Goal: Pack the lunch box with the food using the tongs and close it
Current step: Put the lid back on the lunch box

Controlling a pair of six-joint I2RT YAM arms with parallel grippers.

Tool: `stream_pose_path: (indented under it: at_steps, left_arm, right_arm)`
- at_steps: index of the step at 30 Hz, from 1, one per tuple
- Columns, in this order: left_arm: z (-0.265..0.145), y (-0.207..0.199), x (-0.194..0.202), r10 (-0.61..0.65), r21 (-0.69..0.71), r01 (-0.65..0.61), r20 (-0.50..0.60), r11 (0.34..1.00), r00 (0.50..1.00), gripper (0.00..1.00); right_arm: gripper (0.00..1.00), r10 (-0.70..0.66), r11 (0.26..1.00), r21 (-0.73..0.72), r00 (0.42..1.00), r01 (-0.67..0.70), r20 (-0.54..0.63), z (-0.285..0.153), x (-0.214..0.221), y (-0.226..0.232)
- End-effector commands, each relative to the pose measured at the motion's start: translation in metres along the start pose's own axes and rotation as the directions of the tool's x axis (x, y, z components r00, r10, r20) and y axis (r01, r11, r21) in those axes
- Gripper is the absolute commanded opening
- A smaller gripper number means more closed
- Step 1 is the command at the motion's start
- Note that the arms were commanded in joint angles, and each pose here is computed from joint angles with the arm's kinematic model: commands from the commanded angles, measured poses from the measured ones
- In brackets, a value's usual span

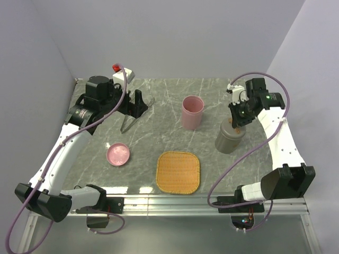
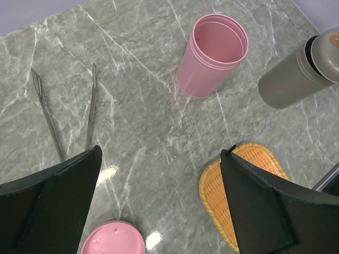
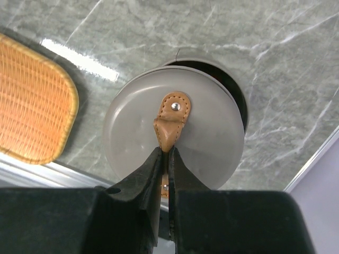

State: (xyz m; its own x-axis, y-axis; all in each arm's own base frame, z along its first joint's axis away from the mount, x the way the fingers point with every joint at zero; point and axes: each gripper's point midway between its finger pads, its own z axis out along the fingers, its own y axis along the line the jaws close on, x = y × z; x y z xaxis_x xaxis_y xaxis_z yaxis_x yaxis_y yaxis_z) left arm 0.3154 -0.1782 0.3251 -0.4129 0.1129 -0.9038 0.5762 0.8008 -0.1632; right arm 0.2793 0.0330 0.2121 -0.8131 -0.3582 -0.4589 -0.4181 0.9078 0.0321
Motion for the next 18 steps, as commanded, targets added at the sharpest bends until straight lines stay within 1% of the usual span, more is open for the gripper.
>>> stream_pose_path:
  at_steps: [1,2,10,16,18]
  left_arm:
    - [-0.009,-0.001,-0.013,0.011,0.001,-0.011,0.044,1.000,0.999,0.99]
    - [-0.009,-0.001,-0.013,0.009,0.001,-0.009,0.046,1.000,0.999,0.99]
    - [-0.008,0.000,-0.013,0.002,0.004,-0.002,0.047,1.000,0.999,1.00]
    - [-0.008,0.000,-0.009,-0.004,0.010,0.004,0.041,1.000,0.999,0.99]
    - [-0.007,-0.001,-0.009,-0.008,0.016,0.007,0.039,1.000,0.999,0.99]
  right_arm:
    - [0.00,0.002,0.999,0.051,0.994,-0.008,0.107,-0.003,-0.017,-0.010]
    - [0.00,-0.001,0.998,0.063,0.993,-0.007,0.121,-0.001,-0.020,-0.012]
    - [0.00,0.017,0.998,0.064,0.993,-0.024,0.116,0.013,-0.014,-0.015]
    - [0.00,0.026,0.998,0.055,0.994,-0.032,0.109,0.014,-0.010,-0.017]
    - [0.00,0.048,0.996,0.067,0.992,-0.055,0.113,0.012,-0.007,-0.026]
